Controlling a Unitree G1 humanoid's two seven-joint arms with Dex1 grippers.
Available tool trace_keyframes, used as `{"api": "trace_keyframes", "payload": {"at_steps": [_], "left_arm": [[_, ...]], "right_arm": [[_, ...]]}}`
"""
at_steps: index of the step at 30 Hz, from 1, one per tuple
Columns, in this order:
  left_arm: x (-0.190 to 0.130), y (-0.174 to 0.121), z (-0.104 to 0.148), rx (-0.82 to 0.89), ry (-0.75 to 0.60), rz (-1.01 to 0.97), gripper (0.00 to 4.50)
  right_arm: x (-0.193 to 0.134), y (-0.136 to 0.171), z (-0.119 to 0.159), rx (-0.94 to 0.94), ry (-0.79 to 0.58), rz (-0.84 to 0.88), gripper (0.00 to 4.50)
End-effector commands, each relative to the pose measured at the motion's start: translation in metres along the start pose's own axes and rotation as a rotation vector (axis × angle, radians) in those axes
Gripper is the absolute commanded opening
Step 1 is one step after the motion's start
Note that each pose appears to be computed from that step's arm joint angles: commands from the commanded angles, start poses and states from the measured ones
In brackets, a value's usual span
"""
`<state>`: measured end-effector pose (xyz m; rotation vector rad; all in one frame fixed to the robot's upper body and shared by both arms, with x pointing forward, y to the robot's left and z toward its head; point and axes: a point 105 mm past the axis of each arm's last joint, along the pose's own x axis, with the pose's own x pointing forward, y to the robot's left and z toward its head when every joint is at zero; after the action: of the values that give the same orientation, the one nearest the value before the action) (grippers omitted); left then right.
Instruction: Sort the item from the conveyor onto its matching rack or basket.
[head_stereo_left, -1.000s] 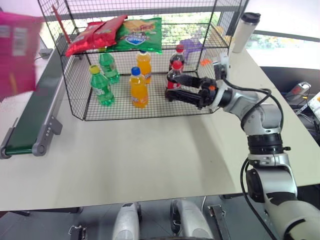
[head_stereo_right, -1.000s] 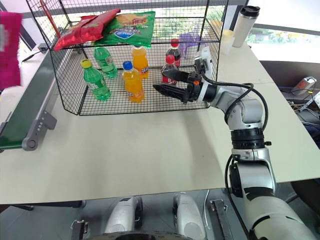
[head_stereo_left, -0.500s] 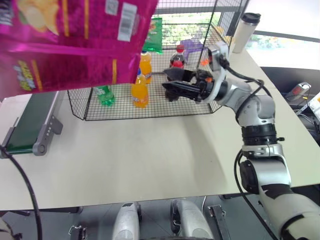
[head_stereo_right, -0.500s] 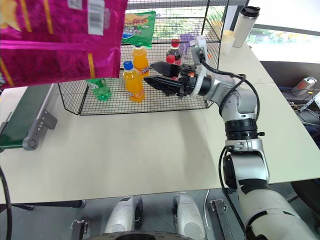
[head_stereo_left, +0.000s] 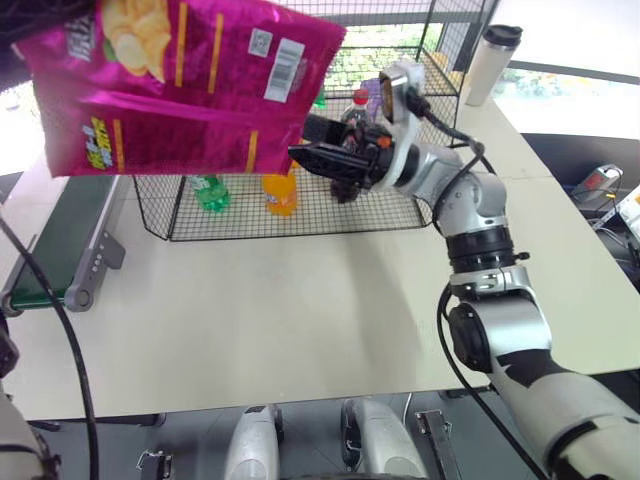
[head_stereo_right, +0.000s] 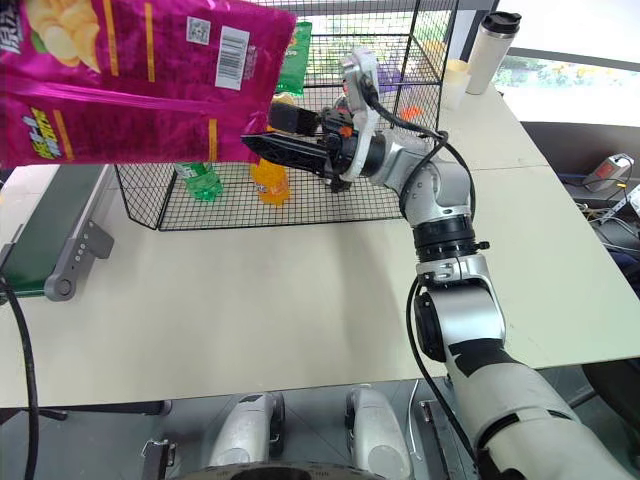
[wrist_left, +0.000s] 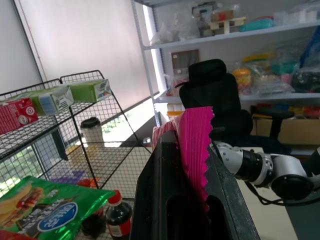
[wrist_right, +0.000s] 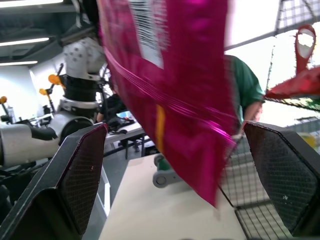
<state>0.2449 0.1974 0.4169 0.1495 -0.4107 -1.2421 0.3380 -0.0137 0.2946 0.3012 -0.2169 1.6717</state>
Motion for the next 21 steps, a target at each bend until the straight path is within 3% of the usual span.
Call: {"api": "trace_keyframes", "payload": {"at_steps": [1, 3, 6, 13, 16, 19, 21], "left_arm": [[-0.001, 0.001, 0.002, 0.027, -0.013, -0.005, 0.08], [0.000, 0.004, -0.005, 0.016, -0.008, -0.001, 0.08], [0.000, 0.008, -0.013, 0.011, 0.008, 0.013, 0.00], [-0.003, 0.014, -0.020, 0.005, 0.015, 0.045, 0.00], [-0.005, 0.017, -0.024, 0.001, 0.031, 0.073, 0.00], [-0.009, 0.019, -0.029, -0.009, 0.044, 0.103, 0.85], [-0.010, 0.023, -0.028, 0.002, 0.026, 0.146, 1.73]], "right_arm": [[0.020, 0.015, 0.013, -0.020, -0.049, 0.092, 4.50], [0.029, 0.018, 0.015, -0.013, -0.070, 0.111, 4.50], [0.034, 0.020, 0.017, 0.001, -0.095, 0.119, 3.60], [0.031, 0.026, 0.014, -0.011, -0.069, 0.108, 0.05], [0.025, 0.028, 0.014, -0.046, -0.044, 0.080, 0.05], [0.013, 0.031, 0.015, -0.070, -0.030, 0.035, 0.00], [0.008, 0.034, 0.017, -0.083, -0.026, 0.013, 0.00]]}}
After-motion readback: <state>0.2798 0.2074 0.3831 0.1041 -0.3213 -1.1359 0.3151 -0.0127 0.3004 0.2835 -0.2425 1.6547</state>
